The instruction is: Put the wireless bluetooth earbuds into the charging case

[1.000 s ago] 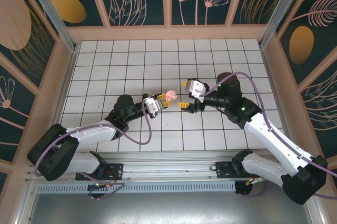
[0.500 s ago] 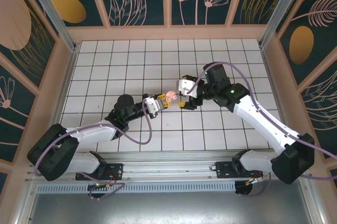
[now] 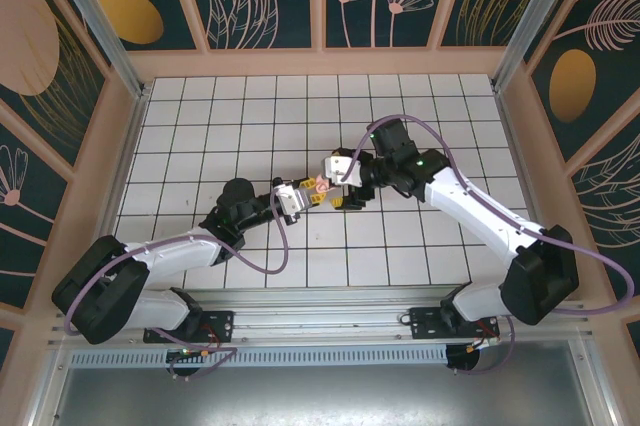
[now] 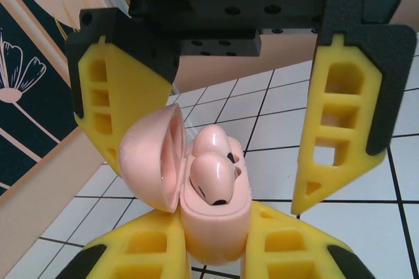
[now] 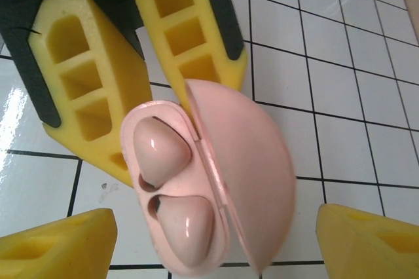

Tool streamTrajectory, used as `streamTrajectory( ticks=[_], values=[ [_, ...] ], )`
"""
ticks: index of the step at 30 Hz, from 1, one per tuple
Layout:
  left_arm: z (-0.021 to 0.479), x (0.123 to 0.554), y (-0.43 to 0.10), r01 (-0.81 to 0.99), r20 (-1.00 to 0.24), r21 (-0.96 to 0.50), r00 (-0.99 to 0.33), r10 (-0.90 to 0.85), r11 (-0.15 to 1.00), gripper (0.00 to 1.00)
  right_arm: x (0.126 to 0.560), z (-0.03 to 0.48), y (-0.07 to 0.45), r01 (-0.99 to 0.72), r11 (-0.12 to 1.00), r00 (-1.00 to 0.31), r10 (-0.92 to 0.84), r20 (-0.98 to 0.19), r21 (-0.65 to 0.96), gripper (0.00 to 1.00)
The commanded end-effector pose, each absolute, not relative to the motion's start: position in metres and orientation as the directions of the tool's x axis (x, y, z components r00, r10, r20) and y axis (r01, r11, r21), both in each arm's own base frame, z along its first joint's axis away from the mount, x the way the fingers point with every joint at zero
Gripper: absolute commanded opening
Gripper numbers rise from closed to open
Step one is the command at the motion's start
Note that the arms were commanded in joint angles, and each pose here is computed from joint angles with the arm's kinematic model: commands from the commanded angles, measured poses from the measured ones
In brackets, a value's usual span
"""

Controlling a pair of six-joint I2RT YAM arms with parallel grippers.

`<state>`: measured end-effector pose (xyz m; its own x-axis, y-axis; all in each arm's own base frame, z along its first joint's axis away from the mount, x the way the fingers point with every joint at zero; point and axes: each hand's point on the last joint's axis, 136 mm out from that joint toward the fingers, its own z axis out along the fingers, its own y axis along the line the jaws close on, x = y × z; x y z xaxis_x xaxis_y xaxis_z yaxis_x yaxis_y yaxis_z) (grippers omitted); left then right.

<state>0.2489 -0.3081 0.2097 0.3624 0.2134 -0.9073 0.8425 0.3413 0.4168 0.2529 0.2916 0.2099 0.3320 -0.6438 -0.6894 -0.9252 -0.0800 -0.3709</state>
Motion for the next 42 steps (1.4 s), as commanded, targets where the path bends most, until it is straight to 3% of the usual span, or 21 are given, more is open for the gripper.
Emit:
streamTrajectory(
  ticks=[1, 16, 19, 26, 31, 37, 42],
  values=[
    [0.22, 0.25, -0.311, 0.833, -0.899, 0.436, 0.39, 0.198, 0.342, 0.13, 0.244, 0.224, 0.3, -0.916, -0.122, 0.376, -0.598, -0.708, -0.383, 0.79],
    [0.217, 0.254, -0.311, 0.846, -0.921, 0.387, 0.34, 0.189, 0.366, 0.13, 0.201, 0.235, 0.28, -0.918, -0.115, 0.381, -0.523, -0.762, -0.38, 0.66],
    [0.219, 0.257, -0.313, 0.86, -0.935, 0.352, 0.303, 0.186, 0.371, 0.13, 0.206, 0.247, 0.277, -0.928, -0.034, 0.337, -0.494, -0.801, -0.37, 0.66],
    [0.219, 0.276, -0.321, 0.892, -0.994, -0.033, -0.077, 0.08, 0.451, 0.14, 0.233, 0.283, 0.264, -0.94, 0.324, 0.023, -0.261, -0.965, -0.11, 0.67],
    [0.204, 0.291, -0.333, 0.785, -0.896, -0.391, -0.445, -0.003, 0.481, 0.13, 0.27, 0.274, 0.227, -0.765, 0.622, -0.266, -0.067, -0.962, 0.168, 0.66],
    [0.182, 0.301, -0.345, 0.576, -0.691, -0.64, -0.721, -0.053, 0.509, 0.12, 0.287, 0.239, 0.187, -0.514, 0.808, -0.424, 0.055, -0.904, 0.29, 0.65],
    [0.154, 0.306, -0.353, 0.373, -0.49, -0.746, -0.868, -0.076, 0.552, 0.12, 0.284, 0.218, 0.182, -0.463, 0.82, -0.49, 0.08, -0.868, 0.337, 0.65]
  ],
)
